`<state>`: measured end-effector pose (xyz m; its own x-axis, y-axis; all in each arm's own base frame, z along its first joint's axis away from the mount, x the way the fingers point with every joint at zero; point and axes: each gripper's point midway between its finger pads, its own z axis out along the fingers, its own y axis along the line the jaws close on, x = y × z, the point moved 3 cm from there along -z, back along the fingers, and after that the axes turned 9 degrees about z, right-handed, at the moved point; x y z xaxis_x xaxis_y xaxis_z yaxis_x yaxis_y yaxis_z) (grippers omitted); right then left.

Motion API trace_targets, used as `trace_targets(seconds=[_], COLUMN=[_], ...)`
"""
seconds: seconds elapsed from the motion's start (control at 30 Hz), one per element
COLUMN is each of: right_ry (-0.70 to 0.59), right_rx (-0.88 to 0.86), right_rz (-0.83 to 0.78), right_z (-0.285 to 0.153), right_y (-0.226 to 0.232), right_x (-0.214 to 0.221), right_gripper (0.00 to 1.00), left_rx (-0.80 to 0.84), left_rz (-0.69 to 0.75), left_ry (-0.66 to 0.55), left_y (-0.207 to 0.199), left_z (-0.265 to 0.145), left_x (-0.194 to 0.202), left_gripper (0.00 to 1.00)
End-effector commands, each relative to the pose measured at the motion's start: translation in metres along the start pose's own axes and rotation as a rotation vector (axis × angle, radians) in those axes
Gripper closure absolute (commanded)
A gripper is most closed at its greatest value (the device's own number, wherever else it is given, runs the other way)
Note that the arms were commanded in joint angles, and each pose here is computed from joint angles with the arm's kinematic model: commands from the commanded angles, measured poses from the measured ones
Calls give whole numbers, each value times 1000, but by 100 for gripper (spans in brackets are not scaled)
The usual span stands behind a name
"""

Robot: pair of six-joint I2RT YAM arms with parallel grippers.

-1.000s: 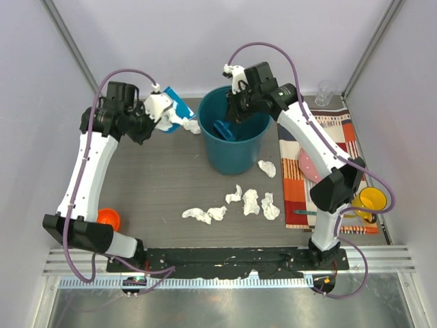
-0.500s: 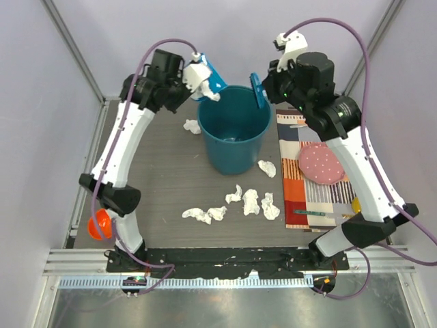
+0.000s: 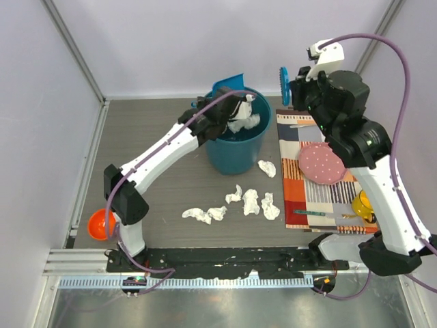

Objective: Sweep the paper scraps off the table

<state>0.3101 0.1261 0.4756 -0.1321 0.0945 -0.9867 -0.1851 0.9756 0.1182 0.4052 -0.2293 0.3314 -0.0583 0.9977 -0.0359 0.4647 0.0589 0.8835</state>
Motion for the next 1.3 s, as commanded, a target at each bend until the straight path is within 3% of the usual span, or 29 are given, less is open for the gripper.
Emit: trace_targets(seconds=[0.0,0.17,0.3,0.5,0.53,0.6,0.63,0.67,0.77,0.93,1.03,1.27], right_ry=[-84,-76,-86,-32,-27,17,24,50,129,398,566,687], right_rx=[-15,-12,-51,-542,-579,-645,-659,-695,-767,-890,-917,-775], right_rz=[11,25,48,230,272,297,322,328,328,252,217,361], right_z=[-20,-32,-46,-88,-90,-90,-88,-90,-88,-97,-100,-61], right_y=[-3,-6,-4,66,73,86,91,102,130,208,245,274], right_x=[-24,-25,-31,-44,-44,-32,-30,-22,10,111,176,283], right_gripper=[99,99,99,99,99,99,99,99,99,99,99,99], left_rx=[-367,-404,-312,-87,-59,24,55,108,170,369,473,677], left_rz=[-10,3,-152,-370,-412,-485,-523,-548,-575,-583,-605,-574], left_ry=[40,48,-38,-82,-132,-80,-125,-41,68,206,265,326], left_y=[62,66,78,58,57,36,32,13,-28,-106,-148,-217], left_z=[-44,-52,-67,-93,-106,-105,-117,-108,-111,-112,-105,-87], left_x=[4,6,23,83,93,128,140,168,217,262,279,284], left_gripper=[100,100,100,100,100,100,100,100,100,100,100,100])
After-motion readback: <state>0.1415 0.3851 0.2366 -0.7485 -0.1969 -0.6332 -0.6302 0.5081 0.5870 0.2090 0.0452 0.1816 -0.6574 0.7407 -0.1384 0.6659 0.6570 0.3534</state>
